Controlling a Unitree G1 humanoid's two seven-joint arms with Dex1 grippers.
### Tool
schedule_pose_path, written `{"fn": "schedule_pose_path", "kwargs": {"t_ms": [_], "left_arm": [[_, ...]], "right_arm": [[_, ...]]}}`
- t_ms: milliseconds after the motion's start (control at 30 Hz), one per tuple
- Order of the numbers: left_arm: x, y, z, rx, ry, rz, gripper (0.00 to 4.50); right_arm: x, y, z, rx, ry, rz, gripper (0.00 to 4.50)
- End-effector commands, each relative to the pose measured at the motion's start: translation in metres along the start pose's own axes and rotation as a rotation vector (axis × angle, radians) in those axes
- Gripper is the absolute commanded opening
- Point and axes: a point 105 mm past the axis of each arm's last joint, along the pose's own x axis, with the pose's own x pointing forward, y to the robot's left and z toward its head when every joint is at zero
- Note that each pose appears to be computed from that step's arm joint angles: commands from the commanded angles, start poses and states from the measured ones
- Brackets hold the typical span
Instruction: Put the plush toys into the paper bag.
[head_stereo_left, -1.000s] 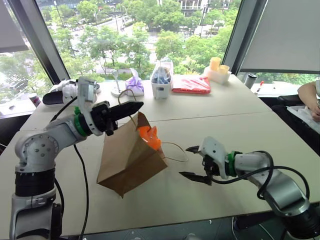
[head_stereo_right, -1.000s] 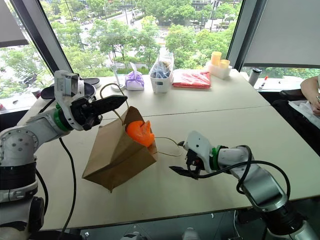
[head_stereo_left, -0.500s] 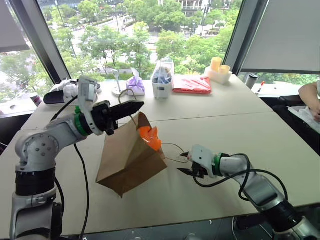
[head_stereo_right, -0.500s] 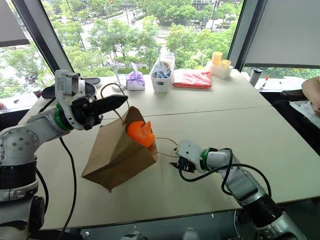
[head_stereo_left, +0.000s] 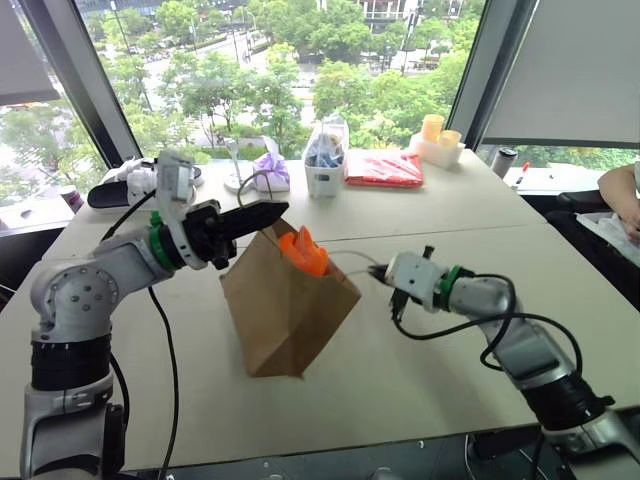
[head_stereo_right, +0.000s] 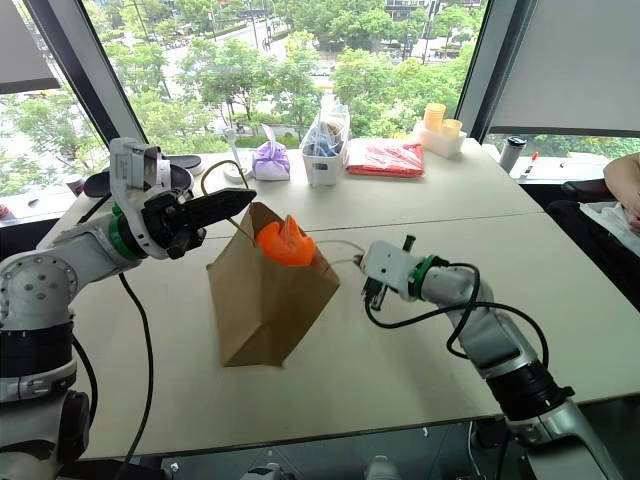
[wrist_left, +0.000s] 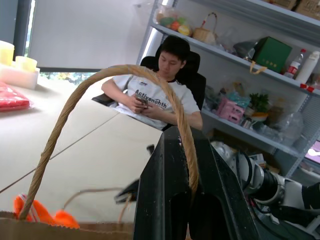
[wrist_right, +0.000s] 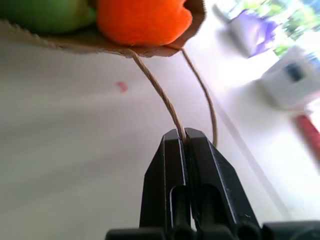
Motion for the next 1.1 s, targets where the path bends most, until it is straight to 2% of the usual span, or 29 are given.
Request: {"fn": "schedule_pose_path", "kwargs": {"t_ms": [33, 133, 300, 467, 800, 833, 900, 933, 1100], "left_arm": [[0.007, 0.002, 0.016, 0.083, -0.056, -0.018, 0.0], [0.019, 0.012, 0.01, 0.125, -0.046, -0.019, 0.0], [0.031, 0.02, -0.011, 0.145, -0.006, -0.03, 0.0], [0.027, 0.036, -0.041, 0.133, 0.051, 0.032, 0.0], [0.028, 0.04, -0.042, 0.13, 0.063, 0.076, 0.0], [0.031, 0.039, -0.044, 0.133, 0.069, 0.069, 0.26], [0.034, 0.035, -0.046, 0.124, 0.07, 0.048, 0.91], [0.035, 0.034, -0.047, 0.119, 0.069, 0.04, 1.37], [0.045, 0.019, -0.04, 0.115, 0.047, -0.024, 3.99]], "right_arm": [[-0.018, -0.066, 0.031, -0.297, -0.079, -0.266, 0.03], [-0.024, -0.088, 0.051, -0.422, -0.14, -0.345, 0.03], [-0.024, -0.088, 0.062, -0.464, -0.194, -0.355, 0.03], [-0.017, -0.061, 0.049, -0.401, -0.174, -0.267, 0.03], [-0.027, -0.06, 0.035, -0.349, -0.113, -0.232, 0.03], [-0.03, -0.062, 0.035, -0.344, -0.11, -0.229, 0.0], [-0.034, -0.063, 0.033, -0.332, -0.1, -0.214, 0.6], [-0.036, -0.063, 0.033, -0.327, -0.096, -0.206, 0.94], [-0.05, -0.064, 0.032, -0.29, -0.069, -0.161, 3.47]]}}
